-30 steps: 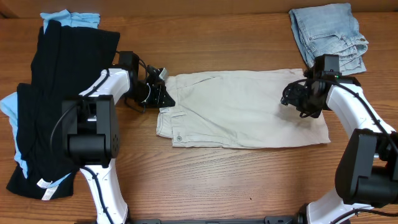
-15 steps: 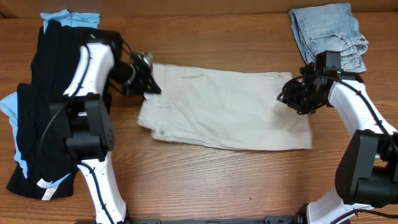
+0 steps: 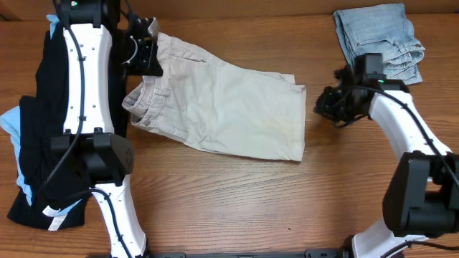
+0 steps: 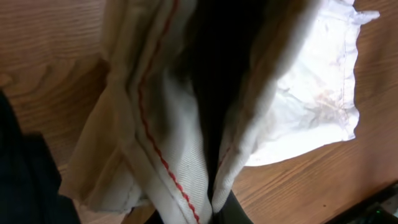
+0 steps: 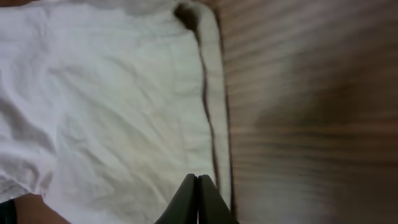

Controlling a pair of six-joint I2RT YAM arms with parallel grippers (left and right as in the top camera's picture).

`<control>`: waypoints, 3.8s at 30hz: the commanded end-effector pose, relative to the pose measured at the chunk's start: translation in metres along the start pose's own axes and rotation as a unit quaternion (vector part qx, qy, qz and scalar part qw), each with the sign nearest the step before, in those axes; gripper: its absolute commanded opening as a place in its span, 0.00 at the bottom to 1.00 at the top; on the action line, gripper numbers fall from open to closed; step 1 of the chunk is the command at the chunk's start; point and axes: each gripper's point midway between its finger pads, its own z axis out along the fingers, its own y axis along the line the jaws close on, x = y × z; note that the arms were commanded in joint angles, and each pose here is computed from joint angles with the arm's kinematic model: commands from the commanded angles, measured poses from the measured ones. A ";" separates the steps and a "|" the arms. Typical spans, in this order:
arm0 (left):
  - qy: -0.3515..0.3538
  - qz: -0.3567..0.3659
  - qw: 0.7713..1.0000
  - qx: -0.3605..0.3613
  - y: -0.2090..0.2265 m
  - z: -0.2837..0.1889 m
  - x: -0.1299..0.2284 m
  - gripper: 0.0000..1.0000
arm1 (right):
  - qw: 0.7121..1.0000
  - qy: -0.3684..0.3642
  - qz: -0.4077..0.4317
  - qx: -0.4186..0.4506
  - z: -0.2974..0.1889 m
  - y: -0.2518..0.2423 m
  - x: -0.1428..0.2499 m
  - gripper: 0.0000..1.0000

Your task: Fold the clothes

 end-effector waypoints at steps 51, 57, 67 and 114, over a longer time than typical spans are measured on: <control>0.001 0.091 0.996 0.021 -0.251 0.170 -0.008 1.00 | 0.995 0.059 0.060 -0.058 0.049 -0.004 -0.008 0.04; -0.020 0.056 0.998 0.014 -0.217 0.129 -0.024 1.00 | 0.996 0.030 0.075 -0.038 -0.003 -0.012 -0.016 0.32; -0.037 0.004 0.999 -0.012 -0.136 0.075 -0.039 1.00 | 0.997 0.074 0.028 -0.003 0.035 0.005 0.015 1.00; -0.009 -0.026 0.995 -0.097 -0.076 0.077 -0.028 1.00 | 0.990 -0.004 -0.033 -0.139 -0.017 0.094 -0.032 0.04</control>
